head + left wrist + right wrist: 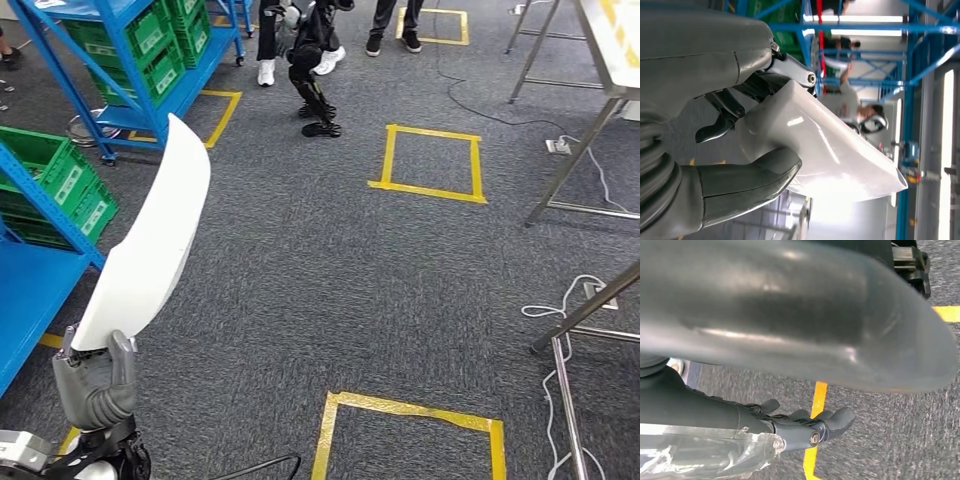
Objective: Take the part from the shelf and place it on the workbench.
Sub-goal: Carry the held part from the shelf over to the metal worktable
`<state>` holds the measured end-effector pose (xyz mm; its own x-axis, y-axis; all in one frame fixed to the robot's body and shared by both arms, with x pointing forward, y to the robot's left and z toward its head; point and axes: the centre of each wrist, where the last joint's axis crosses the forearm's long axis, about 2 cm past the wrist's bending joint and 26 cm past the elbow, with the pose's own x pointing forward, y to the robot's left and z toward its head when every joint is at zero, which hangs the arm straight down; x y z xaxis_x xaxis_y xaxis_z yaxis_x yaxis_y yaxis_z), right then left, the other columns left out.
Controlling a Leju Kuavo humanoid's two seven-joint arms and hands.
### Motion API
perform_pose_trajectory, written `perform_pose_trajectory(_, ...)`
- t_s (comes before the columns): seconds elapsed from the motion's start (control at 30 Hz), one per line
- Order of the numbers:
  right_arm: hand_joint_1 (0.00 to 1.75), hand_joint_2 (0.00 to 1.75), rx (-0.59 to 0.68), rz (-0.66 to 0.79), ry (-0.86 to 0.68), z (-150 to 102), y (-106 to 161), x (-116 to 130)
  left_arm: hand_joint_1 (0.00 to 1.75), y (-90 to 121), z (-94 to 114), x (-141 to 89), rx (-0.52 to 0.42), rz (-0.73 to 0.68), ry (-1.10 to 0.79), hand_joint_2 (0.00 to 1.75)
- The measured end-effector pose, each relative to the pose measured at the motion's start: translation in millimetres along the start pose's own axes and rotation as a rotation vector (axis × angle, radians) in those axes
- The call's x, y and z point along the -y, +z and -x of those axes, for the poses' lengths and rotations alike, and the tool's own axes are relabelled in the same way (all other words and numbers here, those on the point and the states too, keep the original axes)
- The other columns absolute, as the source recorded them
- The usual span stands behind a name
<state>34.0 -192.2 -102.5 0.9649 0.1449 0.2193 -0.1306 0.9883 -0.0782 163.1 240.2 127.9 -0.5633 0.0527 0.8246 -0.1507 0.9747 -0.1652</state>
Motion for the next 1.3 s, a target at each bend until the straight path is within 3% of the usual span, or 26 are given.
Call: perform_pose_trajectory(1.3,0.00,0.00,-0.002,-0.014,0.005,1,0,0,1.75,13,-1,-17,-0.034,0.070,0.005,1.75)
